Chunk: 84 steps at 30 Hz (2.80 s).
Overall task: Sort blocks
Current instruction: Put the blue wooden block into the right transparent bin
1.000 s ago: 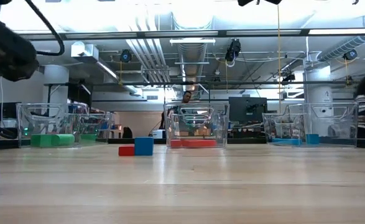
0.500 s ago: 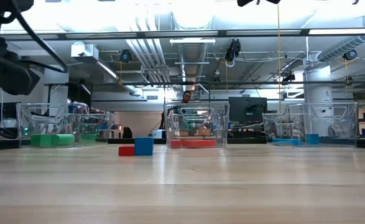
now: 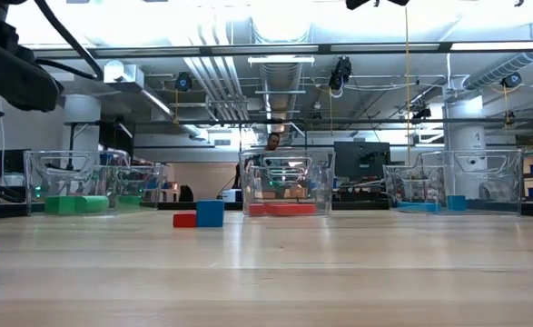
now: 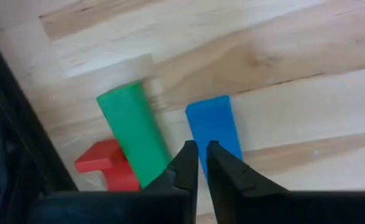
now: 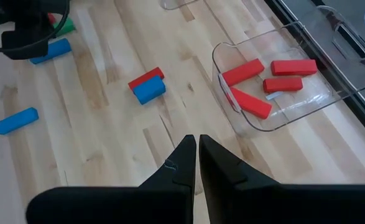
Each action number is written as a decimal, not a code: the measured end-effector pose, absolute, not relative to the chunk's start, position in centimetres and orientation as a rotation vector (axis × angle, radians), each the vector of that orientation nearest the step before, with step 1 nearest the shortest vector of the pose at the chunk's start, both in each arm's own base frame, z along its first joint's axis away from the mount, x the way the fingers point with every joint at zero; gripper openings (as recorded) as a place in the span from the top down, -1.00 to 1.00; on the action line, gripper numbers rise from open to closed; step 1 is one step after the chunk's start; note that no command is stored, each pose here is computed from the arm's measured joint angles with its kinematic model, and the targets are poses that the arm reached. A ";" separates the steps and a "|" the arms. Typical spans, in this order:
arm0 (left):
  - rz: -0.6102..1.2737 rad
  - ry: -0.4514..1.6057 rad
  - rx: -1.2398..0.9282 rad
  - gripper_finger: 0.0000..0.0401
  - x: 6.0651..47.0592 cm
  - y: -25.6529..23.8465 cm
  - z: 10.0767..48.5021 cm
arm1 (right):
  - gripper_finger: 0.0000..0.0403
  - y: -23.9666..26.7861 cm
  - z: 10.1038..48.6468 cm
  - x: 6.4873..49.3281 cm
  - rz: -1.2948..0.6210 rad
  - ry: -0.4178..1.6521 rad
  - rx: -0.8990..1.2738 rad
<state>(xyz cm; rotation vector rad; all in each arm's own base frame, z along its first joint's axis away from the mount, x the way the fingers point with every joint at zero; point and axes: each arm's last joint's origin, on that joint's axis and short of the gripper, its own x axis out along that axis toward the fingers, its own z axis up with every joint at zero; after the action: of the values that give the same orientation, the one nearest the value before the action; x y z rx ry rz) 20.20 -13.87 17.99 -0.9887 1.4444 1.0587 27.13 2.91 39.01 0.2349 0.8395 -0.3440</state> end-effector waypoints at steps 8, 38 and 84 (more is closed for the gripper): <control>1.052 1.425 -1.040 0.59 20.4 -14.1 17.6 | 0.94 3.0 38.6 27.5 -0.346 0.853 0.231; 1.068 1.373 -1.121 0.31 19.7 -14.6 15.6 | 0.94 3.2 36.5 29.5 -0.354 0.947 0.187; 0.539 1.394 -0.451 0.51 21.7 -14.7 20.7 | 0.94 0.9 37.0 30.7 -0.369 0.838 0.541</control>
<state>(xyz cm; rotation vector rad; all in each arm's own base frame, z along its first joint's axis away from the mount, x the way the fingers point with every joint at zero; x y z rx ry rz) 21.67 -14.74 20.65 -0.4509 1.3935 0.5389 30.66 0.91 37.03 0.5410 0.8376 -0.3688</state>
